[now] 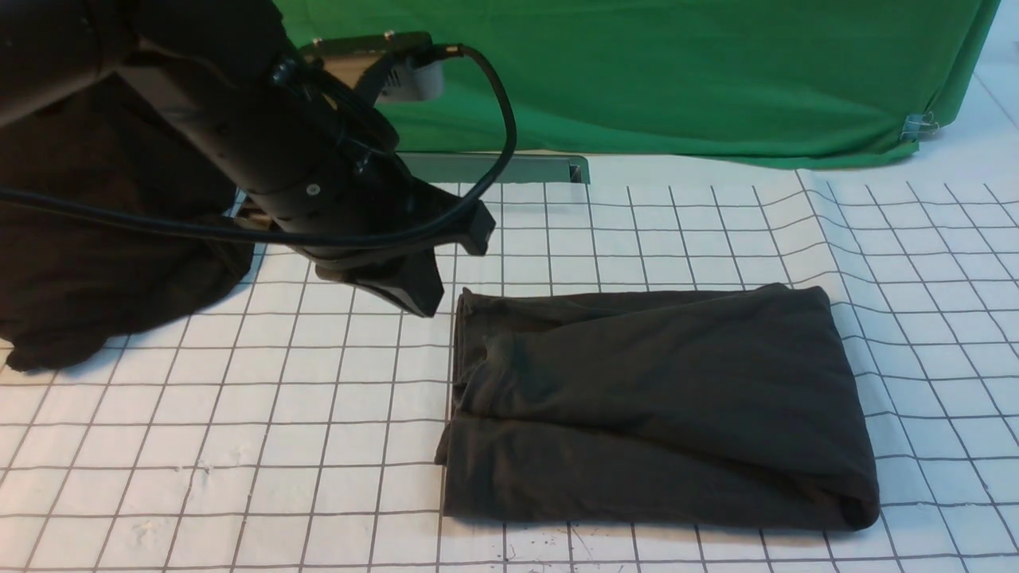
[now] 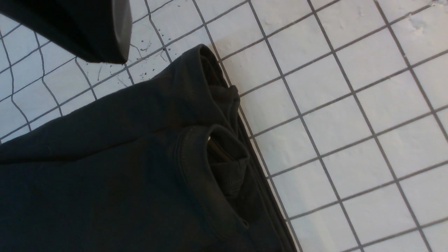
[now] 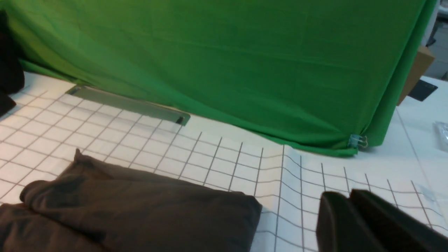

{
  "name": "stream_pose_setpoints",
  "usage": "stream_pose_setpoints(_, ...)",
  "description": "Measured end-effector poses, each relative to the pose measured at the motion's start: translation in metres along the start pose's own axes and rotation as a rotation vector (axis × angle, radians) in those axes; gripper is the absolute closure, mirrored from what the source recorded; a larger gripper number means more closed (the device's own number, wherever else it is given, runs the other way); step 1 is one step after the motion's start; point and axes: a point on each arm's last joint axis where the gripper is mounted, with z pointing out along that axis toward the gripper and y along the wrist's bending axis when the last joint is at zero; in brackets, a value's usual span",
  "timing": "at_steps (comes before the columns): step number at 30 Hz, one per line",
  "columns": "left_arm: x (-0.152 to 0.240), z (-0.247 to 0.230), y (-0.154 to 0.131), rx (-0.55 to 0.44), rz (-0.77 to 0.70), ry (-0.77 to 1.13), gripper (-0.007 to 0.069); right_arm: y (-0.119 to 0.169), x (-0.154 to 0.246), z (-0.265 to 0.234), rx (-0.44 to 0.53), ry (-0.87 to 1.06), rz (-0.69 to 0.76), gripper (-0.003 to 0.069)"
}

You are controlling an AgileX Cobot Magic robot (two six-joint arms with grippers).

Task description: Fold a long-sleeved shirt over a white checkered tablecloth.

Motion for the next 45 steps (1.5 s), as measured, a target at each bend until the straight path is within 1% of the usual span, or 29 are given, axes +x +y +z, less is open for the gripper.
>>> stream_pose_setpoints(5,-0.001,0.0,0.0,-0.003,0.009,-0.008,0.0624,0.002,0.015,0.01,-0.006,-0.036,0.026,0.0617)
stream_pose_setpoints(10,-0.002,0.0,0.001,-0.007,0.027,-0.017,0.0624,0.002,0.012,0.01,-0.006,-0.07,0.036,0.0609)
stream_pose_setpoints(26,-0.004,0.0,0.001,-0.01,0.052,-0.043,0.0624,0.002,0.012,0.01,-0.007,-0.071,0.04,0.0571)
stream_pose_setpoints(33,-0.005,0.0,0.001,-0.01,0.053,-0.054,0.0622,0.002,0.013,0.01,-0.007,-0.069,0.04,0.054)
stream_pose_setpoints(38,-0.005,0.0,0.001,-0.01,0.053,-0.055,0.0622,0.004,0.033,0.021,-0.011,-0.047,0.038,0.0532)
stream_pose_setpoints(45,-0.006,0.0,0.001,-0.013,0.056,-0.067,0.0622,0.007,0.091,0.023,-0.003,-0.024,0.022,0.0515)
